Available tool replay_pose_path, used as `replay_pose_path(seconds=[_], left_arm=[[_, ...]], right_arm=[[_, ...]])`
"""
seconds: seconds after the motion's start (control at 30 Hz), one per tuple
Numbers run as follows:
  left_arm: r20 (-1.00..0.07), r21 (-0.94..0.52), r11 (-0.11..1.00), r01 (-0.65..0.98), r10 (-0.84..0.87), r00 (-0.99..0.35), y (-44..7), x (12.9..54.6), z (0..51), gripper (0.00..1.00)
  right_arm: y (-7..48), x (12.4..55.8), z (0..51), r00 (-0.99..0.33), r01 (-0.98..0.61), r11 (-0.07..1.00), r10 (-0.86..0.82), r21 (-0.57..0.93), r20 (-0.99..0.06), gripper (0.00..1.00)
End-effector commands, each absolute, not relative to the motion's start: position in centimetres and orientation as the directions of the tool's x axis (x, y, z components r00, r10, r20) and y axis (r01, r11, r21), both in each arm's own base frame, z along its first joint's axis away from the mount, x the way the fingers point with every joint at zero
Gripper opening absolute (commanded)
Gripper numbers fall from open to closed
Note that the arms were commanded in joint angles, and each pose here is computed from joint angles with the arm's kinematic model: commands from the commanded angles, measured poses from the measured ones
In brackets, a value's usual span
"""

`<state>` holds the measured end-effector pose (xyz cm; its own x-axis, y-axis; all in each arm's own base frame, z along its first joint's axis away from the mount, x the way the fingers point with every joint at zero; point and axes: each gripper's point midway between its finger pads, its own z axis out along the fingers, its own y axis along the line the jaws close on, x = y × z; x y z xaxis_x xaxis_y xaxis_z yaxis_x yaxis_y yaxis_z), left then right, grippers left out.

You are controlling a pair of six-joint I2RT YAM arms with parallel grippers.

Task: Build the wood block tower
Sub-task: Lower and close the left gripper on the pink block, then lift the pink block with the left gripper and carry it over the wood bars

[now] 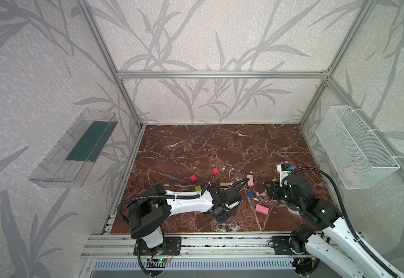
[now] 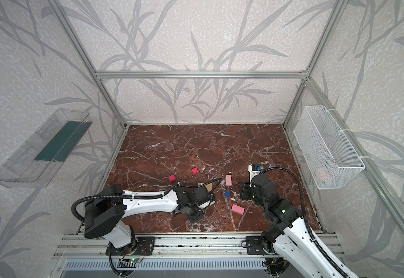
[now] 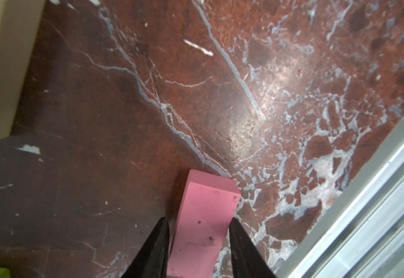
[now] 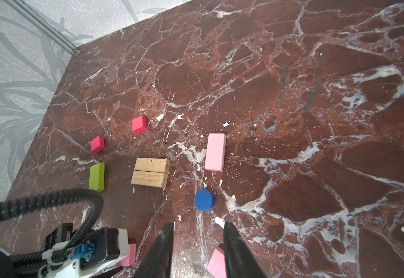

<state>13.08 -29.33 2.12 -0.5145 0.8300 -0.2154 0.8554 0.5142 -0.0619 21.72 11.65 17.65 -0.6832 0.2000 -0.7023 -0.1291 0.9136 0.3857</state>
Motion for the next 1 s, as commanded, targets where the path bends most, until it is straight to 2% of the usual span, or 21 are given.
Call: replay_pose_path(seconds=[0.0, 0.13, 0.43, 0.6, 0.97], left_arm=[[-0.181, -0.072, 0.534, 0.843, 0.824, -0.537, -28.5, 12.5, 1.3, 0.36], [-0.19, -0.091, 0.56, 0.823, 0.802, -0.567, -28.7, 12.3, 1.5, 0.23], [-0.19, -0.094, 0.687, 0.72, 0.698, -0.69, -28.8, 13.0, 2.7, 0.07], [-0.241, -0.101, 0.77, 0.63, 0.596, -0.766, -29.2, 14.0, 5.2, 0.0], [-0.459, -0.16, 0.914, 0.373, 0.265, -0.848, -29.1, 20.0, 12.4, 0.0]], right_arm=[[11.4, 21.7, 17.6, -0.675, -0.123, 0.915, 0.207, 0.384, -0.708, 0.37], [11.4, 21.7, 17.6, -0.676, -0.124, 0.914, 0.208, 0.387, -0.707, 0.37], [11.6, 21.7, 17.6, -0.677, -0.124, 0.91, 0.214, 0.396, -0.704, 0.37], [11.9, 21.9, 17.4, -0.683, -0.126, 0.903, 0.221, 0.41, -0.696, 0.37], [12.7, 22.3, 17.2, -0.694, -0.135, 0.89, 0.228, 0.434, -0.683, 0.36]])
